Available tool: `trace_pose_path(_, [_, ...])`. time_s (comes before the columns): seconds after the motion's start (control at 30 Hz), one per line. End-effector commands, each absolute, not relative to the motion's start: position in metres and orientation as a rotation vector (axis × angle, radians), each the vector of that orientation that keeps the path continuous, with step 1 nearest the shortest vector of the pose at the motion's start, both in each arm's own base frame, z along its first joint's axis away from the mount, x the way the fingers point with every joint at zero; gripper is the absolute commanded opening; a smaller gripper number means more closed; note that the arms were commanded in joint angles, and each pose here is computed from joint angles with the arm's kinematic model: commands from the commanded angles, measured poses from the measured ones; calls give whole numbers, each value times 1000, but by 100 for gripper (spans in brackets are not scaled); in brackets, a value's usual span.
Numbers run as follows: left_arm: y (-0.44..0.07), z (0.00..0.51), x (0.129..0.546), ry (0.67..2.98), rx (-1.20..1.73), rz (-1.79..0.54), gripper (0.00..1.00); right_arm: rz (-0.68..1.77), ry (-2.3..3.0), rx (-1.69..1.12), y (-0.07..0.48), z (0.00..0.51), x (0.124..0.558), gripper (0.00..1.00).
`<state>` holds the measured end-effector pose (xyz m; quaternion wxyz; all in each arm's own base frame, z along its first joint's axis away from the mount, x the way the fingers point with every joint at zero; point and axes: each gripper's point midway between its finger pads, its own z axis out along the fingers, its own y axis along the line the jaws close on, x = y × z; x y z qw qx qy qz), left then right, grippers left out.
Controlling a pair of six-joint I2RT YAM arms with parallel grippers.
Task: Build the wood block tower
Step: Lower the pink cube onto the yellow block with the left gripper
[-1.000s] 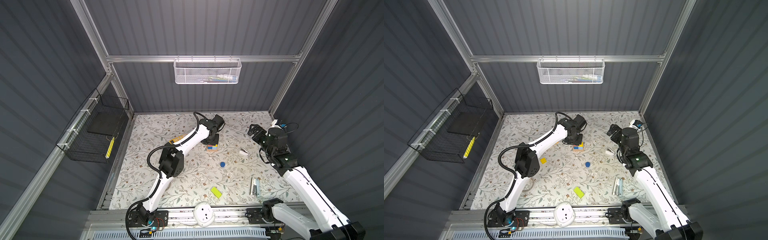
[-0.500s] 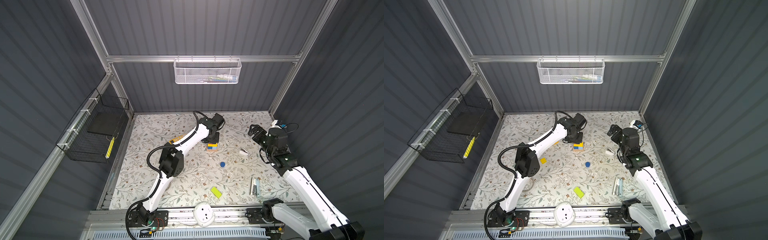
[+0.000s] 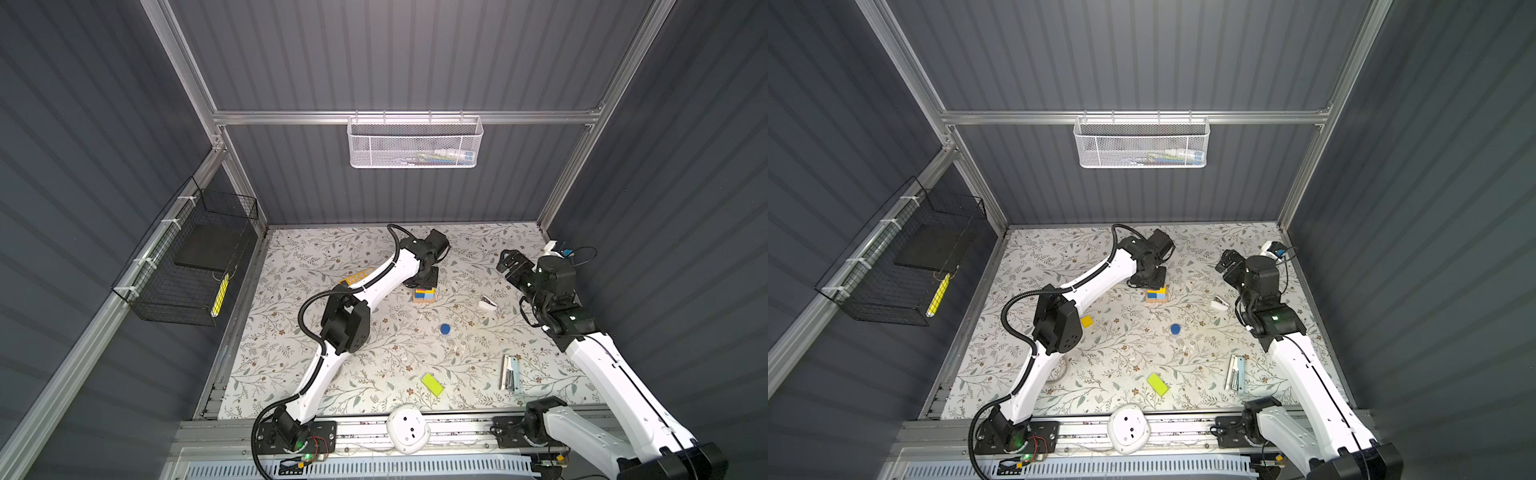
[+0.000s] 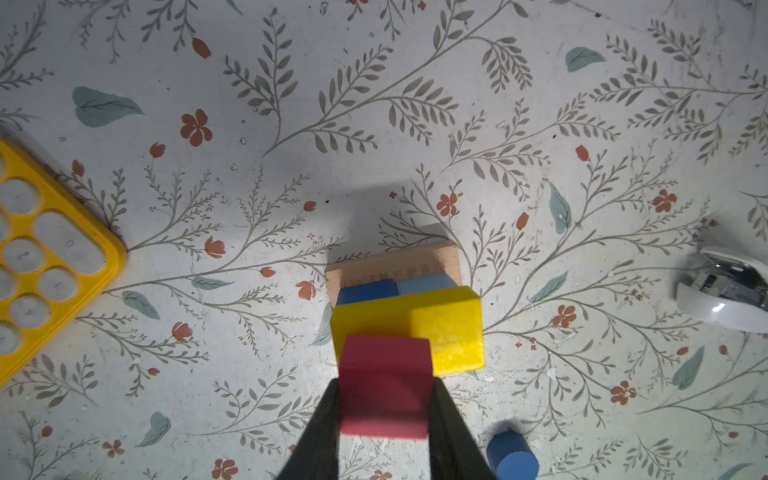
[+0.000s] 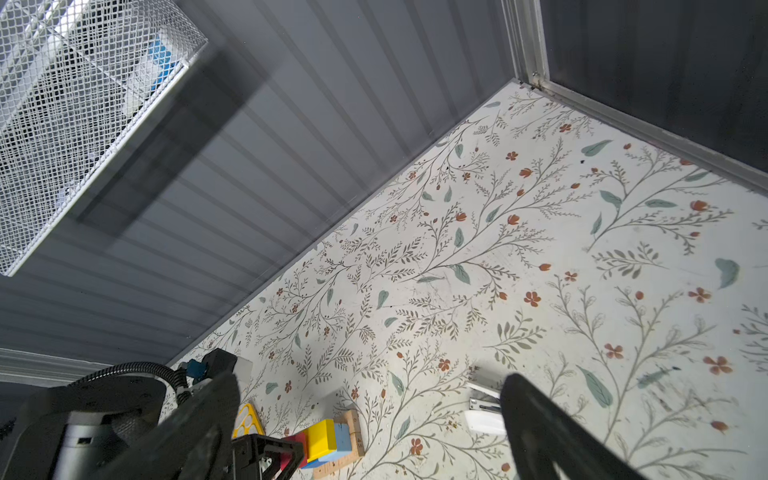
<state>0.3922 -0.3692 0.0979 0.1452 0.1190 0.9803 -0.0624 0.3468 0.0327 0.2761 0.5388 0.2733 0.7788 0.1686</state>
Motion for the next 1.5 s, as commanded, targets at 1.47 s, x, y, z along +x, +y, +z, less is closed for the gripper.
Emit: trace_pose_path(1.47, [-373, 99, 398, 2807, 309, -172, 38, 416, 1876, 682, 30, 263, 350, 99])
